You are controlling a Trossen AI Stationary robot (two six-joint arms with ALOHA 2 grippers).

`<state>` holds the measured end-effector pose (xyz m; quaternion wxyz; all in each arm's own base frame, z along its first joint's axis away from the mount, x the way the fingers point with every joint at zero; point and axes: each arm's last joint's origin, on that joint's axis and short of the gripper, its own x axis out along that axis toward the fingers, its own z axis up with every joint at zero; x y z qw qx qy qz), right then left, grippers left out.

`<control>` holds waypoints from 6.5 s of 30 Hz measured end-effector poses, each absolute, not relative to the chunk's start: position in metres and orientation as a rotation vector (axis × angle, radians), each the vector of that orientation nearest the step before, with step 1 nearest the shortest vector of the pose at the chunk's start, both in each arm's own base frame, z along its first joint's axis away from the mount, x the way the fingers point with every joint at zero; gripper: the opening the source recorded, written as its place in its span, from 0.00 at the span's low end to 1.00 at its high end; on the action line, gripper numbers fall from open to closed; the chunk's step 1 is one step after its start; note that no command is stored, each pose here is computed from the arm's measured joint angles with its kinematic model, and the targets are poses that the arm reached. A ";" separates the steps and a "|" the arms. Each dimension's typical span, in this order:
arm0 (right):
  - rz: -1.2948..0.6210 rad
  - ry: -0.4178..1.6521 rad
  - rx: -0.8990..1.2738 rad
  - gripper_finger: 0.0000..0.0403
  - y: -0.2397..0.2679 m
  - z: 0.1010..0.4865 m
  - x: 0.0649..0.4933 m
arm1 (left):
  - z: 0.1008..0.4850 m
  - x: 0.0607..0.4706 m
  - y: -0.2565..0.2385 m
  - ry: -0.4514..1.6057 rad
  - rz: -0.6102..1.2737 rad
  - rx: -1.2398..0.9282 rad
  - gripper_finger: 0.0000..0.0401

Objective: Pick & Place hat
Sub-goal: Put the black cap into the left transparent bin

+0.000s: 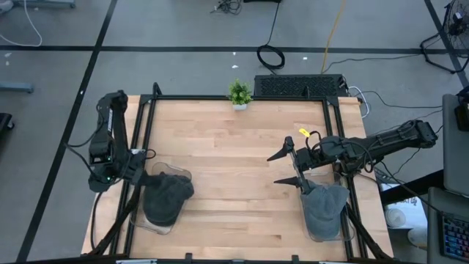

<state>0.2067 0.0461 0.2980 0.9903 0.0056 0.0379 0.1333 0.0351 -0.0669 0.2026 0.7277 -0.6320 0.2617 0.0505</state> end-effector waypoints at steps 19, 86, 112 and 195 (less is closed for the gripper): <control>0.268 0.078 0.006 0.86 0.046 0.298 0.207 | 0.204 0.042 -0.064 0.439 0.130 -1.192 0.46; 0.263 0.103 0.025 0.86 0.046 0.296 0.207 | 0.248 0.042 -0.082 0.746 0.386 -1.055 0.95; 0.263 0.119 0.031 0.86 0.046 0.294 0.206 | 0.336 0.043 -0.055 0.776 0.464 -1.017 0.94; 0.307 0.049 0.040 0.86 0.053 0.266 0.201 | 0.283 0.154 -0.112 1.097 1.021 -0.588 0.79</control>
